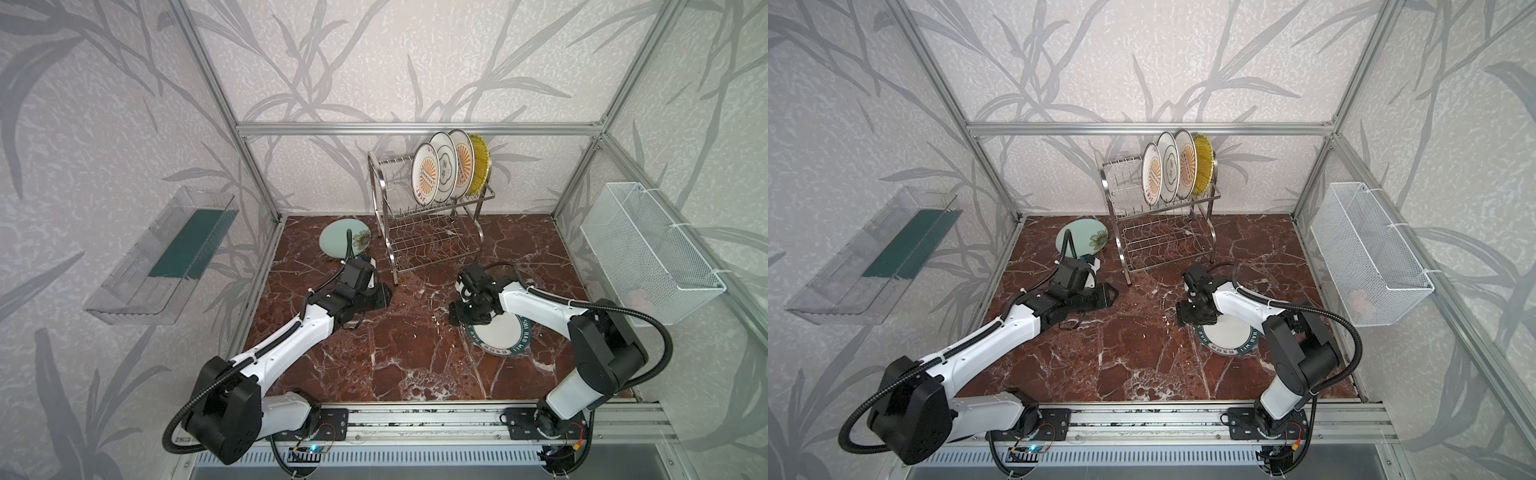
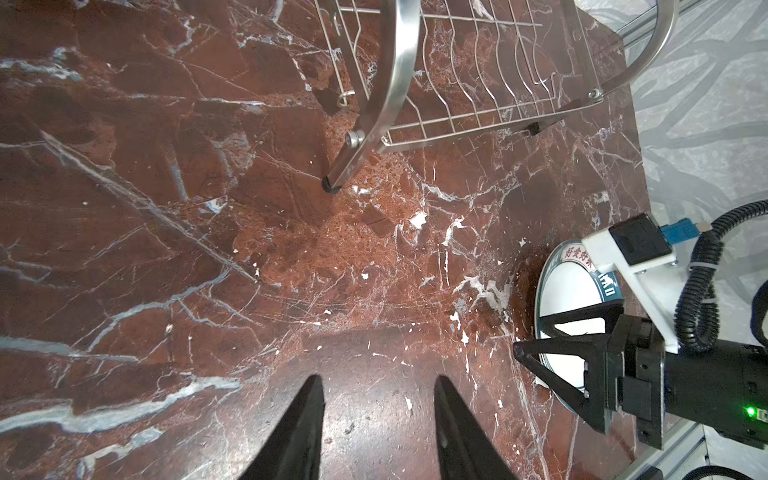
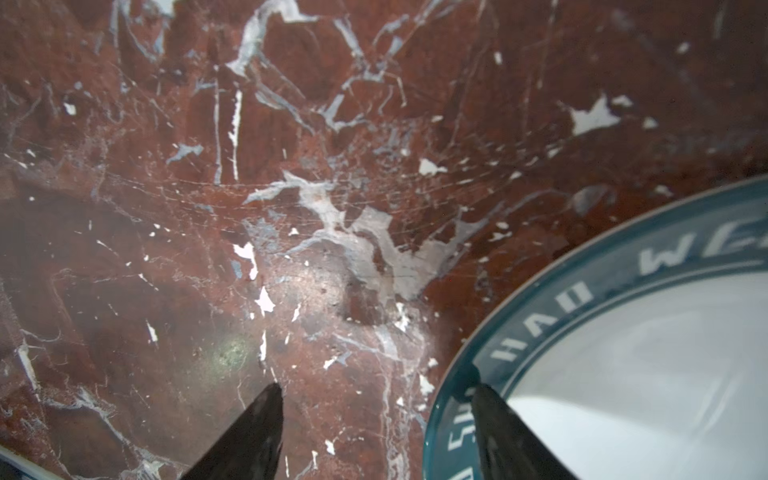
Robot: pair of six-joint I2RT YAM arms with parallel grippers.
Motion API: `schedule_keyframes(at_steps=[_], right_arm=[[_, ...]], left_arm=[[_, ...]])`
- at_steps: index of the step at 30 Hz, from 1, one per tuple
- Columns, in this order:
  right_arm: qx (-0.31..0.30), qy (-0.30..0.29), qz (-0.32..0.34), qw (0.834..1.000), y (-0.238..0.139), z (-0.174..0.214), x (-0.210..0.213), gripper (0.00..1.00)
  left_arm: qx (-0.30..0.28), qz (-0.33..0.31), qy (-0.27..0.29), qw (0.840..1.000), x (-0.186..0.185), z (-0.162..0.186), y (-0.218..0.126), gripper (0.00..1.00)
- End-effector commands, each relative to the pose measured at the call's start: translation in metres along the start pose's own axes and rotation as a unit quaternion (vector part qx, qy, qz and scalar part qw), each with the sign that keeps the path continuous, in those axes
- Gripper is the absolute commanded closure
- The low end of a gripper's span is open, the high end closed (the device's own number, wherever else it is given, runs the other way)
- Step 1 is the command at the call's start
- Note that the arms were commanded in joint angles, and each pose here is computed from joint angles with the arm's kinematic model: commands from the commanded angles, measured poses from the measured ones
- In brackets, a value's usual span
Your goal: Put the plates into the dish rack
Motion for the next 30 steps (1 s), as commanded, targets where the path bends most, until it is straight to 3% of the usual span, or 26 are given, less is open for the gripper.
schedule_keyframes(at_steps=[1, 23, 30], right_arm=[[-0.003, -0.005, -0.018, 1.0, 0.0, -0.005, 0.015, 0.29], [0.012, -0.064, -0.053, 0.996, 0.022, -0.009, 0.082, 0.3], [-0.003, -0.065, -0.065, 0.996, 0.013, -0.014, 0.084, 0.3]], left_arm=[[-0.011, -0.008, 0.005, 1.0, 0.003, -0.001, -0.009, 0.57], [-0.018, 0.0, 0.008, 1.0, 0.001, -0.001, -0.014, 0.57], [-0.016, 0.019, -0.005, 1.0, -0.001, 0.002, -0.013, 0.57]])
Point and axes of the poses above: each gripper's point midway between its finger pads, its own y axis out along the fingers, its own x axis along the line the jaws close on, z = x × y, the point moved 5 cm from there along -y, back along the fingers
